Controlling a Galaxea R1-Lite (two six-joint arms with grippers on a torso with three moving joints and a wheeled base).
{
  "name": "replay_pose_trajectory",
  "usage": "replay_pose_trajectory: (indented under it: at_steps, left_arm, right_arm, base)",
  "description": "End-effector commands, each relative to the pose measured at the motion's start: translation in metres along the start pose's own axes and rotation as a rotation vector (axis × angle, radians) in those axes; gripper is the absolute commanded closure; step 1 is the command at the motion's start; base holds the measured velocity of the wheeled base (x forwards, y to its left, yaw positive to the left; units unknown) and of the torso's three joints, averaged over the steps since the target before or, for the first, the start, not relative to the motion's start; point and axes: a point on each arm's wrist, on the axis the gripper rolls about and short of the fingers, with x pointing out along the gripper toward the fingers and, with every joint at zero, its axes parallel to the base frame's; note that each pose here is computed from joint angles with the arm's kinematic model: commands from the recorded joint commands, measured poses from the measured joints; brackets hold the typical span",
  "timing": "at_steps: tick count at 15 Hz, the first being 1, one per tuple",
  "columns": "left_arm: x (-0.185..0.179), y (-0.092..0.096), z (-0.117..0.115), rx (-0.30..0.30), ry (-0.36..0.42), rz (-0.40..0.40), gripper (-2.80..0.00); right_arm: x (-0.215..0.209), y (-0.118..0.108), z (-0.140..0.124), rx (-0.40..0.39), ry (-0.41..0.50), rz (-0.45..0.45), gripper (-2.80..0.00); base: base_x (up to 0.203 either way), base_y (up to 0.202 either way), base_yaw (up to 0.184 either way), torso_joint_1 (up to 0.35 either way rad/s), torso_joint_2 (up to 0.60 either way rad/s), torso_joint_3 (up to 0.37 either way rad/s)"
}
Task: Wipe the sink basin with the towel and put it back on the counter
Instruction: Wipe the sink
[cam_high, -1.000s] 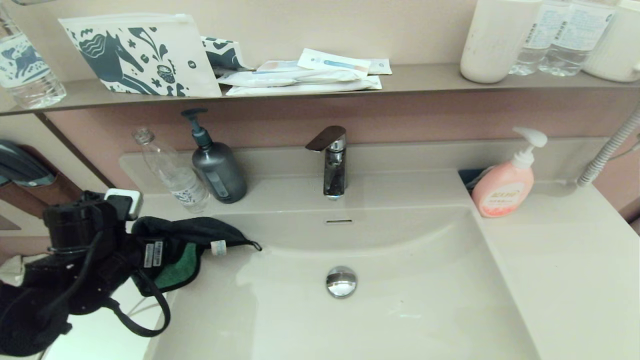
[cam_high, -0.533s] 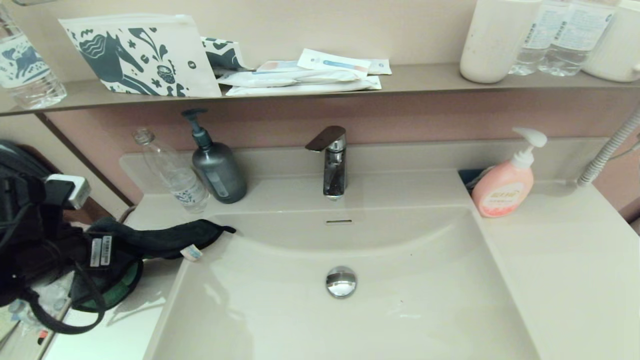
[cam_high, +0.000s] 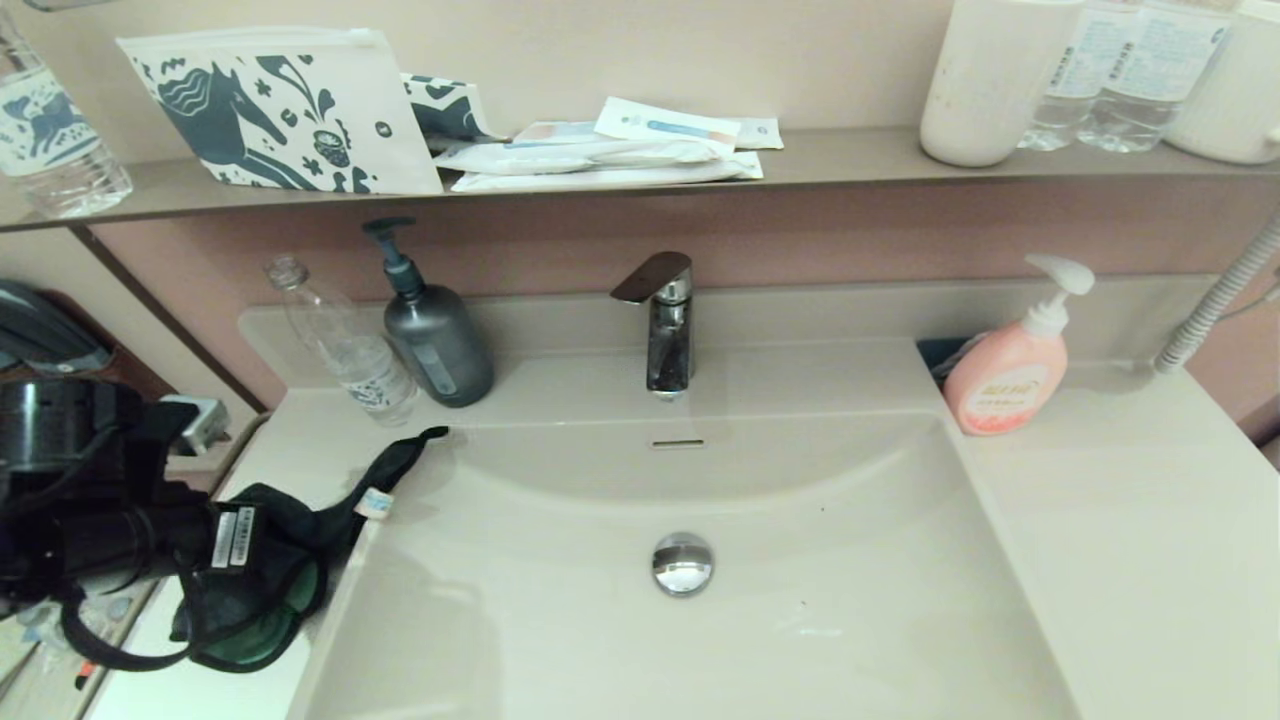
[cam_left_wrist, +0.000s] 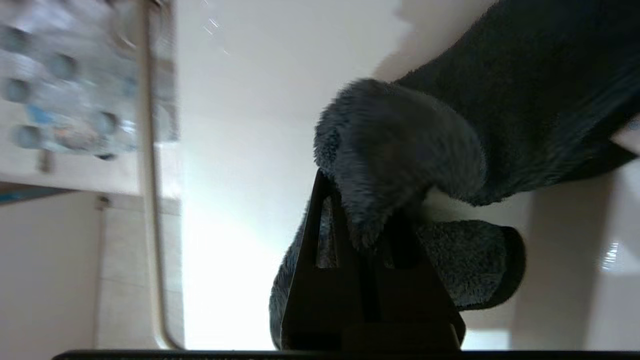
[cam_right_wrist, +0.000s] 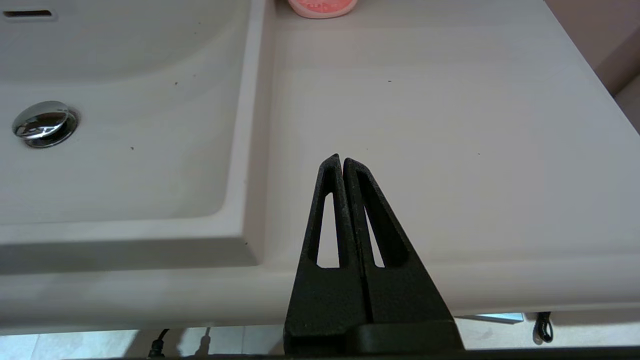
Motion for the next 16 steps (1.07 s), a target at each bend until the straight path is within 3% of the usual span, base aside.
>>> replay_pose_trajectory:
  at_steps: [1,5,7,10,16]
  left_arm:
    - [0.022,0.008,-0.008,-0.025,0.074,-0.029,0.0]
    - [0.022,0.009,-0.022,-0.038,0.118,-0.058,0.0]
    - [0.029,0.003,-0.036,-0.046,0.16,-0.132,0.0]
    - [0.04,0.003,-0.03,-0.056,0.107,-0.239,0.0]
    - [0.057,0.004,-0.013,-0.041,0.022,-0.249,0.0]
  right_arm:
    - [0.0,0.0,0.0,0.0,0.001,0.002,0.0]
    - [0.0,0.0,0.0,0.0,0.001,0.0,0.0]
    - [0.0,0.0,0.0,0.0,0.001,0.0,0.0]
    - [0.0,0.0,0.0,0.0,0.001,0.001,0.0]
    - [0.0,0.0,0.0,0.0,0.001,0.002,0.0]
  base:
    - [0.0,0.0,0.0,0.0,0.0,0.0]
    - [0.0,0.0,0.0,0.0,0.0,0.0]
    - [0.0,0.0,0.0,0.0,0.0,0.0]
    - [0.0,0.0,0.0,0.0,0.0,0.0]
    - [0.0,0.0,0.0,0.0,0.0,0.0]
